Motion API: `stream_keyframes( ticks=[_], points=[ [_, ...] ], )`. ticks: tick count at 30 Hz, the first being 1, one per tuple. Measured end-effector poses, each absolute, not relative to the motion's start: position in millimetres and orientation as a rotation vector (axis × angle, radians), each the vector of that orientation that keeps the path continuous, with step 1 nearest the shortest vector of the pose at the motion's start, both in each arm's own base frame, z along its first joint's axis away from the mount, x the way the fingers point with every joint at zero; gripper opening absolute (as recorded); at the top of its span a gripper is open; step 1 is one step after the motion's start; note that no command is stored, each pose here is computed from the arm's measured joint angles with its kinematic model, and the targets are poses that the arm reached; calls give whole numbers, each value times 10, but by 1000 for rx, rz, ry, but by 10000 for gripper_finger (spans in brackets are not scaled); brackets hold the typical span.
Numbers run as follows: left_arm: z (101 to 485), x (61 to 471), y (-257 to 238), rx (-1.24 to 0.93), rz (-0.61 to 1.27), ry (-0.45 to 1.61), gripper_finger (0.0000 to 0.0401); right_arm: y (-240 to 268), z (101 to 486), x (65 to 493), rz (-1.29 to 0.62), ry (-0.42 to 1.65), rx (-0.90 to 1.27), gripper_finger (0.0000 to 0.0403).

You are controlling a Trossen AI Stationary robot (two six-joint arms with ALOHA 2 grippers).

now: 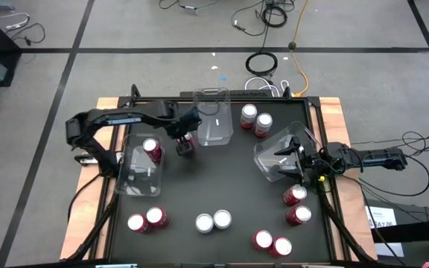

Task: Sort soda cans
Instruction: Put the top right red soda can into the left transparent bin

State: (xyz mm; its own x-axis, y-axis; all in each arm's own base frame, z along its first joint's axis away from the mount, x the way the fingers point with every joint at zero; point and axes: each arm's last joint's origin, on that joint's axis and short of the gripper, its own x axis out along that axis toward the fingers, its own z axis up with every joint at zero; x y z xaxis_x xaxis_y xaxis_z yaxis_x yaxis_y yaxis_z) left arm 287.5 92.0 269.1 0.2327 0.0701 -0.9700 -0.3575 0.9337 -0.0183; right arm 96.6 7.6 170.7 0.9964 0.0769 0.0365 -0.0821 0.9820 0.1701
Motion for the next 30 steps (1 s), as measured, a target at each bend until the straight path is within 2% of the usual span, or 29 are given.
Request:
stream_keyframes(
  ticks=[7,13,21,30],
  points=[
    [3234,2436,752,-315,361,1161,322,76,1707,966,80,-30,172,334],
    [3523,1863,558,-391,541,1164,323,76,1707,966,80,-30,172,334],
    [3700,1291,428,-518,795,1106,324,76,1707,966,80,-30,172,334],
    [3769,1096,381,-624,883,996,324,76,1707,966,80,-30,172,334]
  ],
)
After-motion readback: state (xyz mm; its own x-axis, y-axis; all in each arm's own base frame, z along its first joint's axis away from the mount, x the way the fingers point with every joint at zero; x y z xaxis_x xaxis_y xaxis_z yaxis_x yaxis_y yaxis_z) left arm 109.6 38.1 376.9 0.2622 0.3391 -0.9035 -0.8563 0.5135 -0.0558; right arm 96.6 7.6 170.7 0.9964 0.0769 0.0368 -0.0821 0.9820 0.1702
